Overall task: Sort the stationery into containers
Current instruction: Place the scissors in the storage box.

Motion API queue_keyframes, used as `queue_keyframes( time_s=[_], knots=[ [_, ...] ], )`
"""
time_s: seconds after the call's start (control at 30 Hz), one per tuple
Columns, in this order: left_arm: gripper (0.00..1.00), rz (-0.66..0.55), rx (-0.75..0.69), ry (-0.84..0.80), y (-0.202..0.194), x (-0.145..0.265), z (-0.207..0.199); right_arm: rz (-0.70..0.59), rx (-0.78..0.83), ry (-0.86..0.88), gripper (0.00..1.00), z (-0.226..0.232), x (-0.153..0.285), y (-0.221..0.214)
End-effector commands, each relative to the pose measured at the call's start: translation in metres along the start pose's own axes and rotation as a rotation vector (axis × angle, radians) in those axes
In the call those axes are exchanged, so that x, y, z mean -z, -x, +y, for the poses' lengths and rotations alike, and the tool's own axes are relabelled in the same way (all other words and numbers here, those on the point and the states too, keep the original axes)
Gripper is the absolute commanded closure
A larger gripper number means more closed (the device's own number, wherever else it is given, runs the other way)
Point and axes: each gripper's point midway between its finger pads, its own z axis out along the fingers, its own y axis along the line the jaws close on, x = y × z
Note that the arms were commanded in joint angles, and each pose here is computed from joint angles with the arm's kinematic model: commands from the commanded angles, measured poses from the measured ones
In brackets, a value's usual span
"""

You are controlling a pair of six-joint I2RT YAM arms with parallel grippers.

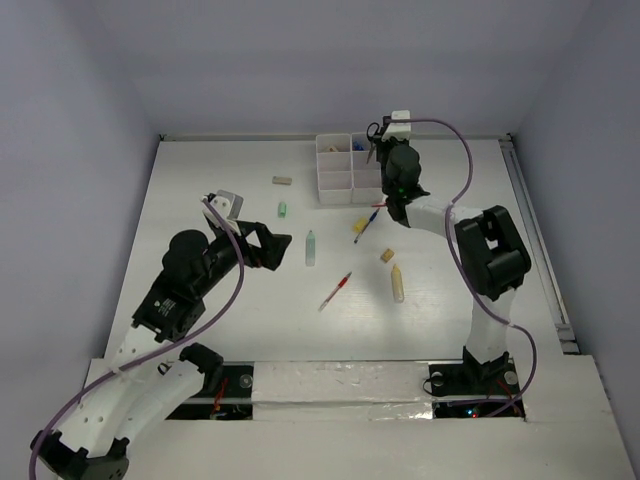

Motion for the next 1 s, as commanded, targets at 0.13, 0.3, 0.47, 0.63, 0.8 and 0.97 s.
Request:
queue_keyframes(
  time_s=[0.13,0.3,0.47,0.63,0.8,0.97],
  knots=[
    [0.01,-0.026,-0.005,0.017,0.006,-0.004,0.006,-0.104,-0.006,-0.050,1.00,0.001,-0.019,0.018],
    [0.01,-0.024,-0.004,0.016,0.006,-0.005,0.006,-0.078,0.001,-0.031,1.00,0.006,-0.019,0.001],
    [0.01,-0.024,-0.003,0.022,0.006,-0.005,0.008,-0.050,0.041,-0.022,1.00,0.012,-0.022,-0.019],
    [0.01,-0.025,-0.003,0.023,0.006,-0.005,0.009,-0.043,0.042,-0.028,1.00,0.012,-0.023,-0.026],
    [0.01,-0.027,-0.002,0.031,0.007,-0.005,0.011,-0.022,0.045,0.001,0.82,0.018,-0.024,-0.028],
    [0.01,-0.027,0.002,0.037,0.007,-0.006,0.012,0.002,0.024,0.016,0.49,0.018,-0.019,-0.029]
  ],
)
